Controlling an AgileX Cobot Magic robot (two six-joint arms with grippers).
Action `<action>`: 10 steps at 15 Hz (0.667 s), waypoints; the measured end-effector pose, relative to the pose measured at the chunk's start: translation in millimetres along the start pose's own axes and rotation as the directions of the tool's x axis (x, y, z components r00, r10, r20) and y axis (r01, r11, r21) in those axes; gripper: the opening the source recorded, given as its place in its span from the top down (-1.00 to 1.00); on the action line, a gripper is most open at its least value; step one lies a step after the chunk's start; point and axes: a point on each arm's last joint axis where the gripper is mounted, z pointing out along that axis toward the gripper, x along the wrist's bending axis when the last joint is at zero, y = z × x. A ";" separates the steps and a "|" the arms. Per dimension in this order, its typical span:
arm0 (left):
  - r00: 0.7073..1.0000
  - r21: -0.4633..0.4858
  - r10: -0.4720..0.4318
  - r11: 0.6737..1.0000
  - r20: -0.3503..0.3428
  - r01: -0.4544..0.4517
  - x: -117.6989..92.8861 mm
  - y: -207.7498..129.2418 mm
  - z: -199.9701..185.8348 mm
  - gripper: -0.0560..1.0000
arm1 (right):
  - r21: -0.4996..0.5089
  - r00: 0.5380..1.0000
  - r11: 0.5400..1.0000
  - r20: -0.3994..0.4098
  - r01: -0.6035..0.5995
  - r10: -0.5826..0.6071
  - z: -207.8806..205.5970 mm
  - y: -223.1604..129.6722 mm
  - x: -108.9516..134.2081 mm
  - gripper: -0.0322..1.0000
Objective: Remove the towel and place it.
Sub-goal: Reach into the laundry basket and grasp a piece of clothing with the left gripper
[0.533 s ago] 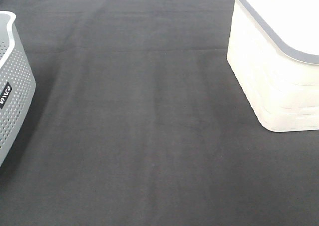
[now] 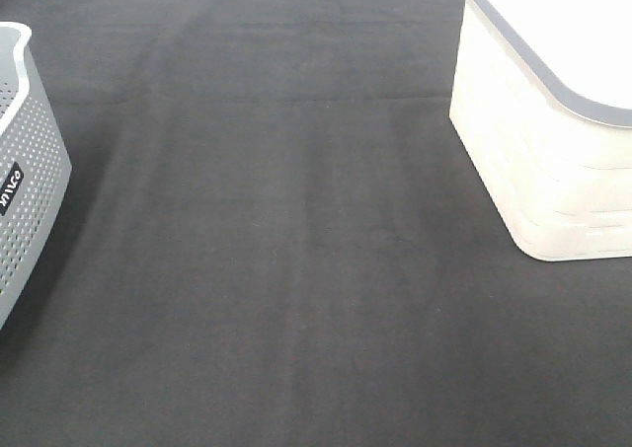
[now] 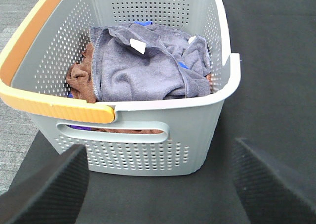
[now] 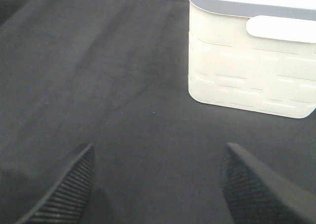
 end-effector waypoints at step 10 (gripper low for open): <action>1.000 0.000 0.000 1.000 0.000 0.000 0.0 0.0 0.0 -0.51 | 0.000 1.000 1.000 0.000 0.000 0.000 0.0 0.0 0.0 -0.43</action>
